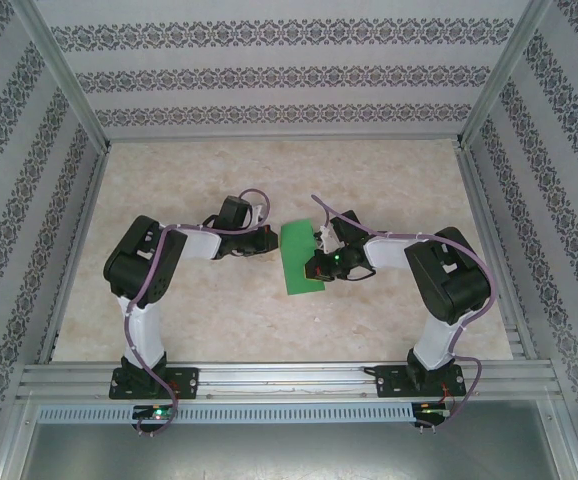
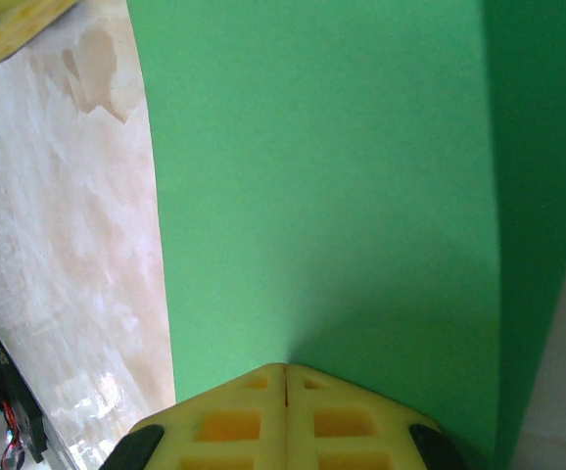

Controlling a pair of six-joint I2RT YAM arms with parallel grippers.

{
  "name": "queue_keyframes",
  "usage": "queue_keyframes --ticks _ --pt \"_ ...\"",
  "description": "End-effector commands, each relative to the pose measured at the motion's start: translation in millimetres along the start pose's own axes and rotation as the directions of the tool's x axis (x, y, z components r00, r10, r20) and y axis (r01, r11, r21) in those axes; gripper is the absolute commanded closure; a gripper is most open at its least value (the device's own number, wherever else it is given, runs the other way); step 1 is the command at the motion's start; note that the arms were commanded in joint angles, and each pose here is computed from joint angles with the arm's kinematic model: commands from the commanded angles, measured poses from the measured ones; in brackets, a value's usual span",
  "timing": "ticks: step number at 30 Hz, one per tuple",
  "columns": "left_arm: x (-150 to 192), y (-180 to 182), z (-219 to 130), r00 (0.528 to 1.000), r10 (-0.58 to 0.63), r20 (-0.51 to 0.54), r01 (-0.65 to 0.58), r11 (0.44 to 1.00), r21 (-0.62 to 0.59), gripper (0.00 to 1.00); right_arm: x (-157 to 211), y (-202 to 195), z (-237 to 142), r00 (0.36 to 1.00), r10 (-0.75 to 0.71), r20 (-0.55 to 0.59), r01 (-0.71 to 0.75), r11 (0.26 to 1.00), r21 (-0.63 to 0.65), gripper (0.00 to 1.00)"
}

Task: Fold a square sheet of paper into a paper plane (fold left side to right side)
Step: First fold the square sheet of paper in half at the center of the table.

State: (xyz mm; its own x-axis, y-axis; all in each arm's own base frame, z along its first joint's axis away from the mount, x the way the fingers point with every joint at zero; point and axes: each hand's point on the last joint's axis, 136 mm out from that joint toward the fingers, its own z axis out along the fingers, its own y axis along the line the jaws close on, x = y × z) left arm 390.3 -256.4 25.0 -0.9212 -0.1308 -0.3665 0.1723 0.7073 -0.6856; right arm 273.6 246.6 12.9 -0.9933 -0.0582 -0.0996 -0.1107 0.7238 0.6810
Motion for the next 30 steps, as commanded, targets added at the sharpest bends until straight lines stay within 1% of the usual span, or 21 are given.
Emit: queue_keyframes --ticks 1,5,9,12,16,22,30 --pt "-8 11 -5 1.000 0.017 0.023 -0.016 0.999 -0.041 1.00 36 -54 8 0.990 0.114 -0.080 -0.098 0.978 0.182 1.00" --pt "-6 2 -17 0.999 0.034 0.036 -0.033 0.999 -0.028 1.00 35 -54 8 0.991 0.114 -0.076 -0.099 0.979 0.180 1.00" --pt "6 -17 -22 0.997 0.074 0.022 -0.074 0.997 0.004 1.00 36 -54 8 0.990 0.117 -0.076 -0.102 0.978 0.180 1.00" --pt "14 -37 -19 0.994 0.108 0.010 -0.108 0.993 0.056 1.00 37 -54 9 0.990 0.117 -0.078 -0.101 0.978 0.181 1.00" --pt "18 -62 -6 0.992 0.125 0.003 -0.124 0.983 0.136 1.00 37 -55 9 0.990 0.119 -0.079 -0.103 0.978 0.182 1.00" --pt "13 -56 14 0.992 0.125 -0.025 -0.122 0.986 0.112 1.00 37 -54 10 0.990 0.119 -0.081 -0.103 0.978 0.179 1.00" --pt "7 -43 23 0.991 0.132 -0.032 -0.130 0.990 0.056 1.00 38 -56 11 0.989 0.123 -0.083 -0.106 0.978 0.181 1.00"
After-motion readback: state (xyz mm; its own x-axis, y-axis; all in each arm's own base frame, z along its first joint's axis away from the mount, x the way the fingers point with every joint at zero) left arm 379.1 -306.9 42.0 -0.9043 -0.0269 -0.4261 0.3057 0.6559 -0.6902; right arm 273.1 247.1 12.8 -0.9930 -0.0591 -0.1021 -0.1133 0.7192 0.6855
